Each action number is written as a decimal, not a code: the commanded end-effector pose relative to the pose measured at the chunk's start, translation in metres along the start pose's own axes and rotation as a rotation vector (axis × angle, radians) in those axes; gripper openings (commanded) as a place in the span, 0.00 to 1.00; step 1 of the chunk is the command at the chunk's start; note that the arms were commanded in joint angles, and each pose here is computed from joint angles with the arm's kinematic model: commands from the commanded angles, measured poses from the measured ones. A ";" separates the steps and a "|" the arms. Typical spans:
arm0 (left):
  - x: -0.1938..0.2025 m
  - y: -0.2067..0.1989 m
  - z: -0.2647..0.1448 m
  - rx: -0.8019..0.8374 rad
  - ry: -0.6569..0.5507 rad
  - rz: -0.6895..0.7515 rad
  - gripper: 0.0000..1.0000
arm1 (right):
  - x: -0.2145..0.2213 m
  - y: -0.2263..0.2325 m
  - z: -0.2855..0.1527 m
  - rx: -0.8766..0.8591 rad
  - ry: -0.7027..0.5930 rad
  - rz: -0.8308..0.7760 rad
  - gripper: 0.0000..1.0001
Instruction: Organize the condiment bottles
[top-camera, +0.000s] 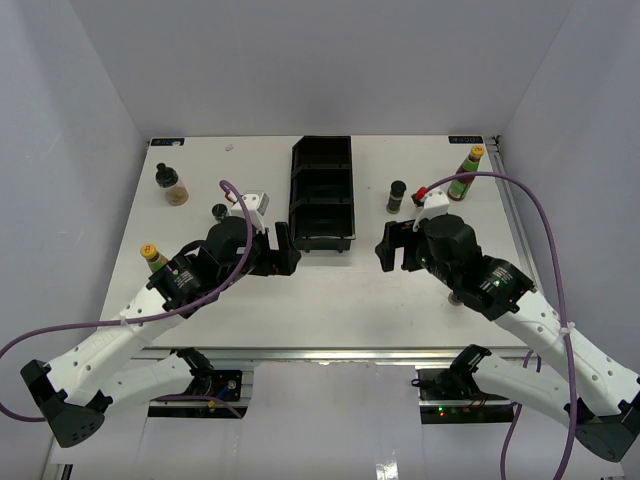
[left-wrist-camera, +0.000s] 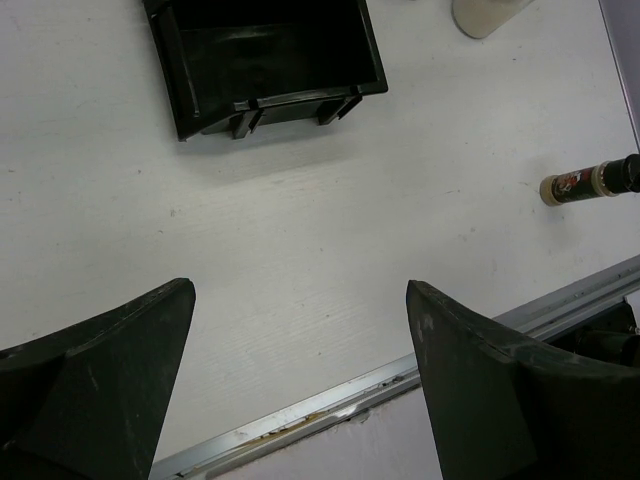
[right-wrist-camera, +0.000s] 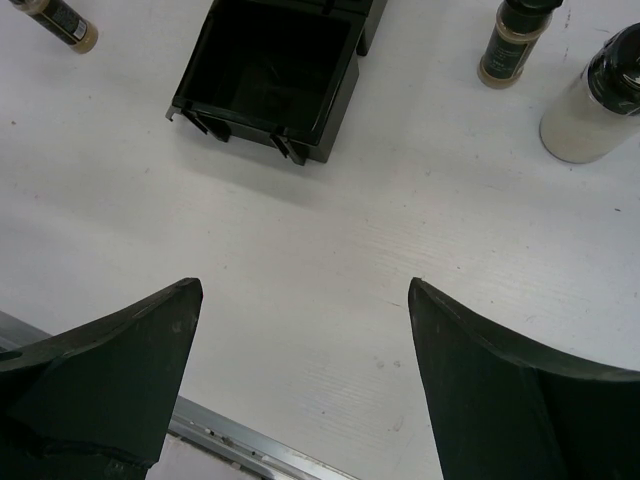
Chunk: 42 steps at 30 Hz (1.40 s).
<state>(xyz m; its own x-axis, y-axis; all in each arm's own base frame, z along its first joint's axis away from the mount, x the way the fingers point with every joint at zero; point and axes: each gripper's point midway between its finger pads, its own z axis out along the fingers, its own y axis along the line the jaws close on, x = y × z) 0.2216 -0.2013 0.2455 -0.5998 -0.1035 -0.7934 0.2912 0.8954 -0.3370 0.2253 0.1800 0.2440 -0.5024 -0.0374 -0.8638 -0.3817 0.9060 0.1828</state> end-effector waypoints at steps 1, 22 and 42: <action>-0.010 -0.003 -0.004 0.007 -0.028 0.003 0.98 | -0.016 0.009 0.000 -0.026 -0.040 0.020 0.90; 0.005 0.010 -0.003 -0.021 -0.007 0.042 0.98 | -0.085 -0.048 0.027 0.267 -0.114 -0.045 0.91; 0.017 0.011 -0.005 0.021 -0.001 0.051 0.98 | -0.057 -0.198 0.128 0.537 0.034 0.214 0.93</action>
<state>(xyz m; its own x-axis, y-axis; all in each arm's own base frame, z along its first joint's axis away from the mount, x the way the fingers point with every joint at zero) 0.2145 -0.1892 0.2203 -0.6046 -0.0454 -0.7952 0.3020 0.9108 -0.2817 0.4015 0.0588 0.1902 -0.6001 0.1279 -0.7896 0.1550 0.9870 0.0421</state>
